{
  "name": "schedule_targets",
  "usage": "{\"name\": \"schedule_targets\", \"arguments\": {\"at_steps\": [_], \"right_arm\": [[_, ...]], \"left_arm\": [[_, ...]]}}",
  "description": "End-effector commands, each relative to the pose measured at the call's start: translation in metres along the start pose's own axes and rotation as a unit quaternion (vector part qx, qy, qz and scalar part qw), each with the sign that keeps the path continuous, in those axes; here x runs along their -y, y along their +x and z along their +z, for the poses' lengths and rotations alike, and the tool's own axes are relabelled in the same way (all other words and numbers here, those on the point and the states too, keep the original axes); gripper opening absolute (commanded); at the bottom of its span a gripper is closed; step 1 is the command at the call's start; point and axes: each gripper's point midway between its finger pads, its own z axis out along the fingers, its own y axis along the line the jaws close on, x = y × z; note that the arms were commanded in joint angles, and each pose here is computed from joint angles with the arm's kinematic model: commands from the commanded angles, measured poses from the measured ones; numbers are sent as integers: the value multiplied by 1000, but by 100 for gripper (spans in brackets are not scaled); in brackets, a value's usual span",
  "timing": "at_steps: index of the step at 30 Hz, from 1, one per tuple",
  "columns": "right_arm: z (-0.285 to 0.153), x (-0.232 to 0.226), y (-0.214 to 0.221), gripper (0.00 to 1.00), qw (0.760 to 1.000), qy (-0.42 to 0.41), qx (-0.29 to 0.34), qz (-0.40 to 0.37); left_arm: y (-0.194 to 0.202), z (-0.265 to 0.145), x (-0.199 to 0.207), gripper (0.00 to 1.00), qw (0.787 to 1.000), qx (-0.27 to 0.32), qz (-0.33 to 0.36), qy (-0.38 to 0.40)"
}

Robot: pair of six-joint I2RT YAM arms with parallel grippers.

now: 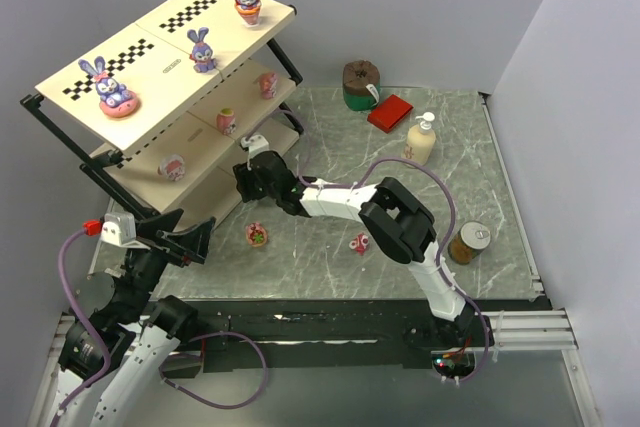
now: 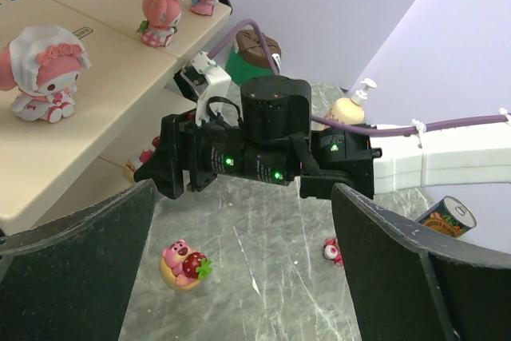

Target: Place and organize the plastic toys onto the shelf

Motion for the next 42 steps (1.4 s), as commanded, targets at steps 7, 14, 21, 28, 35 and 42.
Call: {"name": "schedule_targets", "arguments": {"at_steps": [7, 14, 21, 28, 35, 42], "right_arm": [[-1, 1, -27, 53, 993, 8, 92, 75], [9, 0, -27, 53, 992, 14, 97, 80], [16, 0, -21, 58, 991, 20, 91, 100], [23, -2, -19, 63, 990, 24, 93, 104], [24, -5, -14, 85, 991, 28, 94, 86], [14, -3, -20, 100, 991, 39, 109, 70]], "left_arm": [[-22, -13, 10, 96, 998, 50, -9, 28], [-22, -13, 10, 96, 998, 49, -9, 28], [-22, -13, 10, 96, 998, 49, -9, 28], [-22, -13, 10, 96, 998, 49, -9, 27], [-22, -13, 10, 96, 998, 49, -9, 27], [-22, -13, 10, 96, 998, 48, -9, 26]]}}
